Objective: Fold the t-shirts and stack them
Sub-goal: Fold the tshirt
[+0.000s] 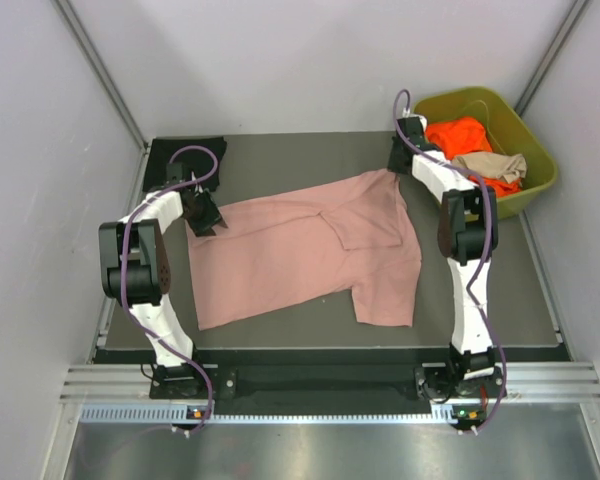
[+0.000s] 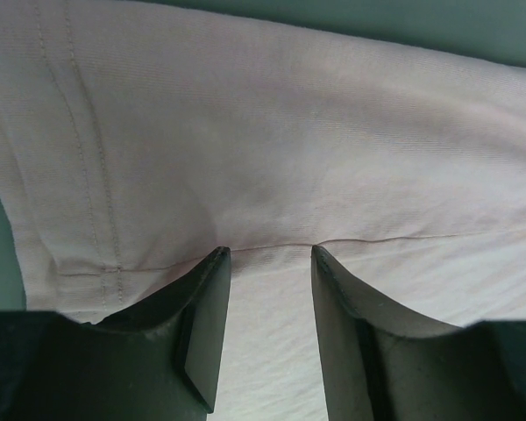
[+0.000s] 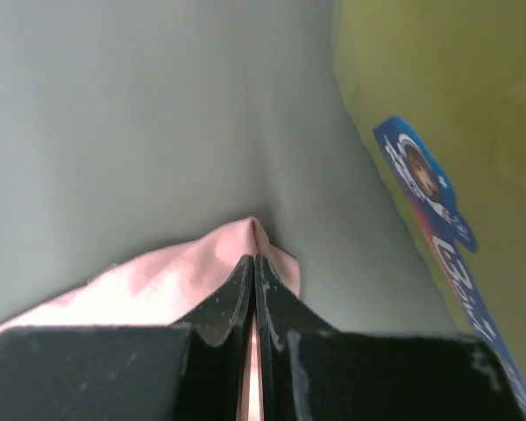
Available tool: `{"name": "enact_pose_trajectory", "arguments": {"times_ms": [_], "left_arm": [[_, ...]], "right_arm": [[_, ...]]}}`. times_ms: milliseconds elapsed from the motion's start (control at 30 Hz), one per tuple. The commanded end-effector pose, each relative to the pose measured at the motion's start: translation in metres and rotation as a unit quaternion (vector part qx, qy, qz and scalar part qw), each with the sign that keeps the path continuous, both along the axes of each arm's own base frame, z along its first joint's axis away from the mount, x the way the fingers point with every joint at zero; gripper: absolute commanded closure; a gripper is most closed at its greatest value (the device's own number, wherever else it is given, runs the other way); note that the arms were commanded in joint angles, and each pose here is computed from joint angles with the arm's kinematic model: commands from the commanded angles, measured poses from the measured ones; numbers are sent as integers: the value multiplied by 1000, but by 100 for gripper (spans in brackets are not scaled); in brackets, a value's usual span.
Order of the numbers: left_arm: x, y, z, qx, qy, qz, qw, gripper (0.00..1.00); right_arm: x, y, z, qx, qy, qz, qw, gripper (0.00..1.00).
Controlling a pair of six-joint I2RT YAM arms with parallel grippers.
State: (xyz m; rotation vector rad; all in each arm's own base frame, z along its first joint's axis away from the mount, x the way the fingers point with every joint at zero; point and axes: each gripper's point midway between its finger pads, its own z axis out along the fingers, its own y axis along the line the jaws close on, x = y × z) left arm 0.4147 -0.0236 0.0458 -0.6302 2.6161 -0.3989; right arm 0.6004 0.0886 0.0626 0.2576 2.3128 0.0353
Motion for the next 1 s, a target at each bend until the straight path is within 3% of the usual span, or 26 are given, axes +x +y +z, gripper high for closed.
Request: {"name": "enact_pose_trajectory", "arguments": {"times_ms": [0,267,467,700,967], "left_arm": [[8,8,24,17,-26,2,1000,53],[17,15,42,21,-42,31,998,51],[-7,33,12,32,16,78,996,51],[-30,64,-20,65,71,105,990,51],[-63,101,-45,64,121,147,980,48]], "right_arm": [[2,-11,14,-32,-1,6,999,100],[16,24,87,-41,-71,49,995,92],[3,58,116,-17,-89,80,993,80],[-18,89,105,27,-66,101,992,75],[-25,86,86,16,-41,103,994,71]]}}
